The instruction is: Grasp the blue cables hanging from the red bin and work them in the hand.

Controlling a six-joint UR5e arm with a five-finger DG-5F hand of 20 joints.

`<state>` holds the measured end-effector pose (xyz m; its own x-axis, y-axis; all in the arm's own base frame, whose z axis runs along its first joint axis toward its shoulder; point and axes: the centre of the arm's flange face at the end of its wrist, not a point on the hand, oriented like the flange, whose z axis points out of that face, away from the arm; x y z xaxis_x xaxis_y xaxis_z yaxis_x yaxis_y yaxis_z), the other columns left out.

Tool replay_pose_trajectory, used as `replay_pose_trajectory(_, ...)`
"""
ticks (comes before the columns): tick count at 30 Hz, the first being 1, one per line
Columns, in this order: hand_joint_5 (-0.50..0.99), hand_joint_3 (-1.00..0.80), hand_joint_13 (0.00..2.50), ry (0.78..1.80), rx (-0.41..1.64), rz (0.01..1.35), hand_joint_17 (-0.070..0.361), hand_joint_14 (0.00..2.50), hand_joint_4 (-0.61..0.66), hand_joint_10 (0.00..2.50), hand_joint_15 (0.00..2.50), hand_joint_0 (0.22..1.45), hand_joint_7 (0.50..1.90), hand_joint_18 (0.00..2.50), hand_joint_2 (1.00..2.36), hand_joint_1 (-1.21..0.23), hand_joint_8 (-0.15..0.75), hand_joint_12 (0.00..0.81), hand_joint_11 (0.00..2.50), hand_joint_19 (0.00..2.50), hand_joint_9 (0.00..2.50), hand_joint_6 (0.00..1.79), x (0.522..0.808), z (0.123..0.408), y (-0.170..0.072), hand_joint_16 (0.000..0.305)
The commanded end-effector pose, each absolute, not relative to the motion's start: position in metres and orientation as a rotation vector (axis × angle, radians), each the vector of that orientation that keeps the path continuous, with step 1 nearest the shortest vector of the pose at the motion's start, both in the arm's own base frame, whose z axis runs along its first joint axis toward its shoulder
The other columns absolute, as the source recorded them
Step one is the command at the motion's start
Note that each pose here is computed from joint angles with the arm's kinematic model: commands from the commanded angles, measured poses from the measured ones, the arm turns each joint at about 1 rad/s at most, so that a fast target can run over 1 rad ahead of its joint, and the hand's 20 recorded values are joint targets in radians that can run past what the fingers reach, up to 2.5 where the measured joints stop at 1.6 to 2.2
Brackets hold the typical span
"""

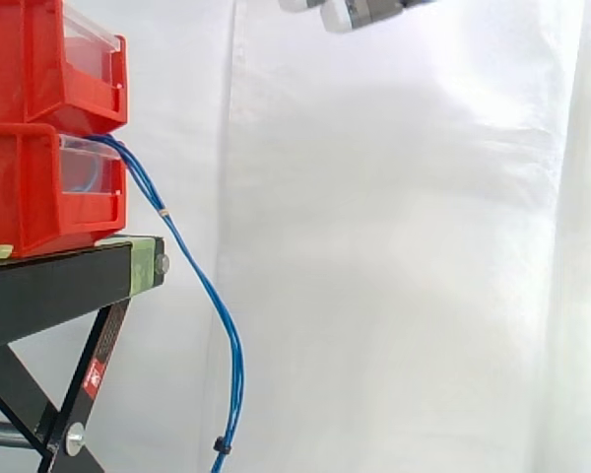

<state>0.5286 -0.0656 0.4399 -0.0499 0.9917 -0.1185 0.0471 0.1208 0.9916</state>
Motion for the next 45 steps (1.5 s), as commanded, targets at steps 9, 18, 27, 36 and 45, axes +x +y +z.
replay_pose_trajectory(9, -0.49, -1.00, 0.00, 1.422, 1.176, 1.113, 0.109, 0.00, 0.05, 0.00, 0.05, 0.71, 0.55, 0.00, 1.00, -0.37, 0.158, 0.306, 0.00, 0.03, 0.00, 0.00, 0.509, 0.378, -0.066, 0.048)
replay_pose_trajectory(18, -0.47, -1.00, 0.00, 1.429, 1.213, 1.111, 0.111, 0.00, 0.06, 0.00, 0.06, 0.72, 0.56, 0.00, 1.00, -0.37, 0.167, 0.311, 0.00, 0.05, 0.00, 0.00, 0.479, 0.303, -0.073, 0.049)
replay_pose_trajectory(27, -0.45, -1.00, 0.00, 1.329, 1.221, 1.064, 0.112, 0.00, 0.07, 0.00, 0.07, 0.72, 0.57, 0.00, 1.00, -0.37, 0.174, 0.316, 0.00, 0.06, 0.00, 0.00, 0.458, 0.257, -0.082, 0.050)
replay_pose_trajectory(36, -0.44, -1.00, 0.00, 1.215, 1.270, 1.008, 0.112, 0.00, 0.08, 0.00, 0.08, 0.72, 0.57, 0.00, 1.00, -0.37, 0.177, 0.317, 0.00, 0.07, 0.00, 0.00, 0.443, 0.210, -0.090, 0.050)
replay_pose_trajectory(45, -0.42, -1.00, 0.00, 1.165, 1.384, 1.074, 0.113, 0.00, 0.09, 0.00, 0.08, 0.72, 0.58, 0.00, 1.00, -0.37, 0.187, 0.322, 0.00, 0.09, 0.00, 0.00, 0.463, 0.140, -0.090, 0.050)
